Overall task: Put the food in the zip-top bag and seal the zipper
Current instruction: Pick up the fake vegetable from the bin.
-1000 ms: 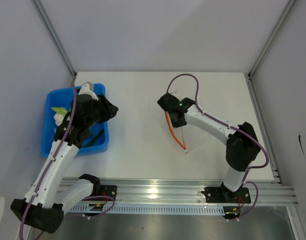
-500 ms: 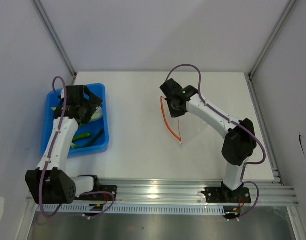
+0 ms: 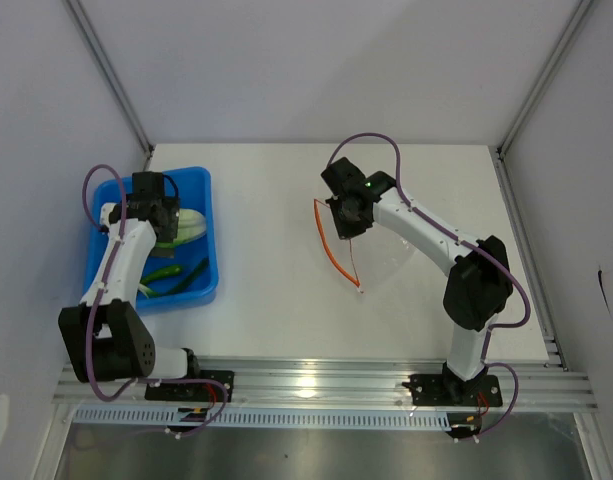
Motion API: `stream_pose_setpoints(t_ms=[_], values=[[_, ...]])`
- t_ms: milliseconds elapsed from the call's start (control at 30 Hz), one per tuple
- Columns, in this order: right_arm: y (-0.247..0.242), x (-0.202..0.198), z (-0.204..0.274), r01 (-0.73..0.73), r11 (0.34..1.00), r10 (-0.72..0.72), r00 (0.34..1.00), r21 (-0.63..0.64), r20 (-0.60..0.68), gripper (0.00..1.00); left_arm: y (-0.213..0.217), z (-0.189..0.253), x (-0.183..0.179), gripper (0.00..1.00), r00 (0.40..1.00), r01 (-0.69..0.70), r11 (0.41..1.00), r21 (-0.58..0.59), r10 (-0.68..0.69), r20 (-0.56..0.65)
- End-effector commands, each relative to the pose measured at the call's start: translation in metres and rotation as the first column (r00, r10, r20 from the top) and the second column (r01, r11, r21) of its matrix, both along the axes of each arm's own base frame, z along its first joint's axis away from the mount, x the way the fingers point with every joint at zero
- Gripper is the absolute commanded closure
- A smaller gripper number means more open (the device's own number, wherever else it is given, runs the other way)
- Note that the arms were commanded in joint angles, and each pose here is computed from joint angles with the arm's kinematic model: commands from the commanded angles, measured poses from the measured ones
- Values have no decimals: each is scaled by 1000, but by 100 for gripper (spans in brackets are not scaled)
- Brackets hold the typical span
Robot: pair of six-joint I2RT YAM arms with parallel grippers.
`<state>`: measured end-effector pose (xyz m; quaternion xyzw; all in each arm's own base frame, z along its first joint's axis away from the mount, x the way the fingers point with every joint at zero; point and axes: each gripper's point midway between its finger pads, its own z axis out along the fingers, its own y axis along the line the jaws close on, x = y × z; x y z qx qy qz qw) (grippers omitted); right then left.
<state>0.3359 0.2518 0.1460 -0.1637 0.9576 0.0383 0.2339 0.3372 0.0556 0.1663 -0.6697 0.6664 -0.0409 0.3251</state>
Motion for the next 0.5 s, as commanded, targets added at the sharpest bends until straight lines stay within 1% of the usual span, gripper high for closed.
stream_pose_setpoints(t_ms=[0, 67, 133, 233, 267, 300, 367, 400, 467], values=[[7, 0, 8, -27, 999, 27, 999, 27, 18, 100, 14, -19, 1, 0, 987, -149, 987, -55, 145, -74], [5, -1, 7, -30, 999, 30, 999, 14, 15, 100, 13, -22, 14, 0, 988, -152, 985, -86, 148, -48], [4, -1, 5, -32, 999, 32, 999, 4, 16, 100, 13, -30, 17, 0, 983, -180, 977, -112, 177, -40], [3, -1, 7, -34, 999, 34, 999, 1, 19, 100, 19, -35, 26, 0, 978, -207, 972, -112, 209, 6], [2, -1, 7, -35, 999, 35, 999, -4, 22, 100, 18, -42, 26, 0, 979, -201, 972, -118, 204, 9], [1, 0, 7, -31, 999, 32, 999, -3, 24, 100, 19, -39, 37, 1, 979, -191, 973, -132, 199, 51], [1, 0, 6, -33, 999, 33, 999, -10, 27, 100, 18, -47, 46, 0, 983, -165, 973, -162, 175, 50], [0, 0, 5, -33, 999, 33, 999, -13, 23, 100, 18, -47, 54, 1, 984, -151, 975, -164, 165, 73], [0, 0, 2, -36, 999, 37, 999, -20, 19, 100, 19, -54, 60, 0, 988, -124, 979, -163, 137, 70]])
